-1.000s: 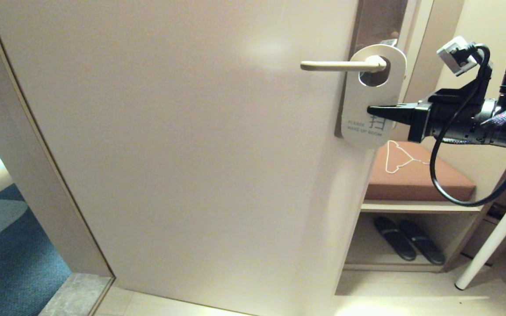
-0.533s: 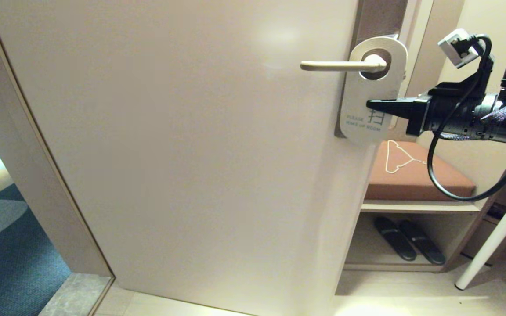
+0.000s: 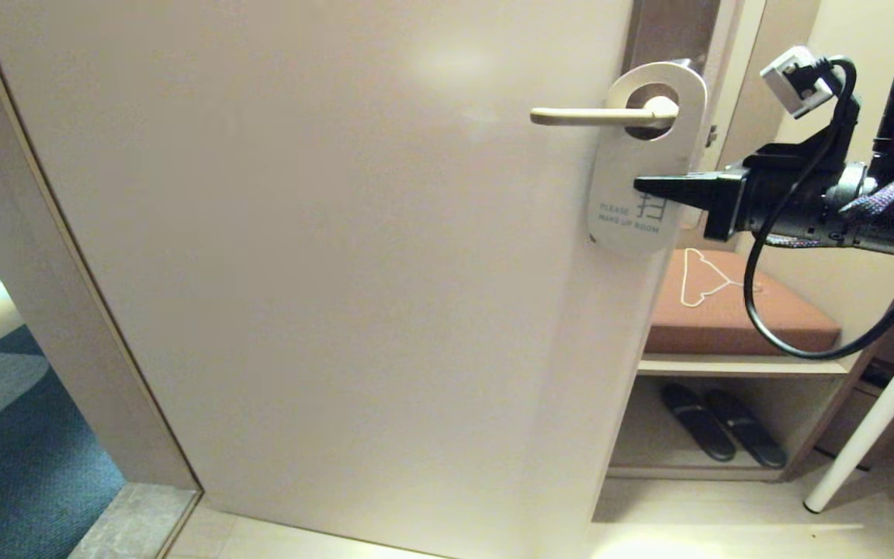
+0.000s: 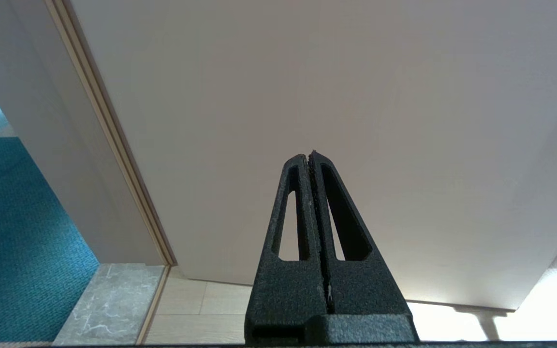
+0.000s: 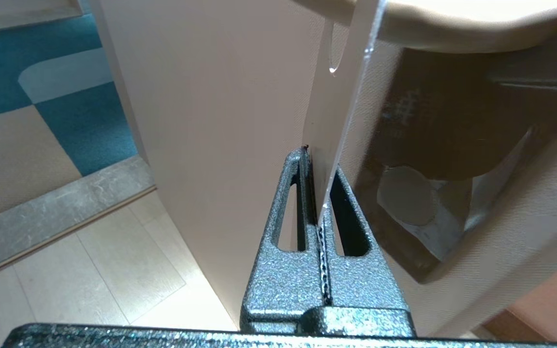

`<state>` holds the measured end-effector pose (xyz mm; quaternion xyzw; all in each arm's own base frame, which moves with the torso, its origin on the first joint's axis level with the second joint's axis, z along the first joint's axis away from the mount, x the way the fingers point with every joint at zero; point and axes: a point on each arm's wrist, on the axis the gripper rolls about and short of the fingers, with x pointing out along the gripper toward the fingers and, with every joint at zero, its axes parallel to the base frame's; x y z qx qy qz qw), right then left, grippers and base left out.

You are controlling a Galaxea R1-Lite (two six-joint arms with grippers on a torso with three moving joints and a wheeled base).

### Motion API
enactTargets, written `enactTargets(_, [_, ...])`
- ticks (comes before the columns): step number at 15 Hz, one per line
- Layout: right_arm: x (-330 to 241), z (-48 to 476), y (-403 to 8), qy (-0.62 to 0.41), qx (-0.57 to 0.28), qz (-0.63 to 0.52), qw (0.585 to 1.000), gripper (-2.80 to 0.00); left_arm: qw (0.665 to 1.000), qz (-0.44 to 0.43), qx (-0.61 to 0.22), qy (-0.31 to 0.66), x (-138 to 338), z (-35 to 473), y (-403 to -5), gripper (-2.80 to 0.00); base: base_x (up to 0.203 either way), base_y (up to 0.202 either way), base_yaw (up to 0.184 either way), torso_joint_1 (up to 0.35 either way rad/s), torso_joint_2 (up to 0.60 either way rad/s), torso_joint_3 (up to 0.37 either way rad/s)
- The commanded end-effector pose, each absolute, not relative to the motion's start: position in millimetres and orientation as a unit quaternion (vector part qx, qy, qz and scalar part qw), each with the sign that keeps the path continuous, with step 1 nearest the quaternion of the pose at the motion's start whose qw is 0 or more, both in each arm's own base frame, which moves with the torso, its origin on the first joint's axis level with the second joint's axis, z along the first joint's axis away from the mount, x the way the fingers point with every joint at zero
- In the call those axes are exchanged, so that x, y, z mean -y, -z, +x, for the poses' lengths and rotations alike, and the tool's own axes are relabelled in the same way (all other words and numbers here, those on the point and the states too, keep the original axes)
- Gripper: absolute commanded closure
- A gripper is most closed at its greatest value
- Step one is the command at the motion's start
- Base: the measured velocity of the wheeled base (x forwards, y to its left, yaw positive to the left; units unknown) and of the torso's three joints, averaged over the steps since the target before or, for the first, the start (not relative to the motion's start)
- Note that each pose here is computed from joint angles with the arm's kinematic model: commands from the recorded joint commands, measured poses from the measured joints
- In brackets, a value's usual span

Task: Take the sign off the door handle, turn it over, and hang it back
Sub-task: Take down the sign

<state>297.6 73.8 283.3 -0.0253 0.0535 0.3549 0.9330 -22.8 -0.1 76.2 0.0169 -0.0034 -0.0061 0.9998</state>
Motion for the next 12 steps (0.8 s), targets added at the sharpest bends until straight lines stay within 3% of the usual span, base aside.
enactTargets(1, [-77, 298, -283, -0.359, -0.057, -0.013, 0.931, 0.00, 1.000, 0.017, 0.003, 0.006, 0, -23, -76, 0.00, 0.000, 0.000, 0.000, 0.000, 0.00, 0.000])
enactTargets(12, [-97, 294, -285, -0.379, -0.067, 0.037, 0.922, 0.00, 1.000, 0.017, 0.003, 0.006, 0, -23, -76, 0.00, 0.000, 0.000, 0.000, 0.000, 0.00, 0.000])
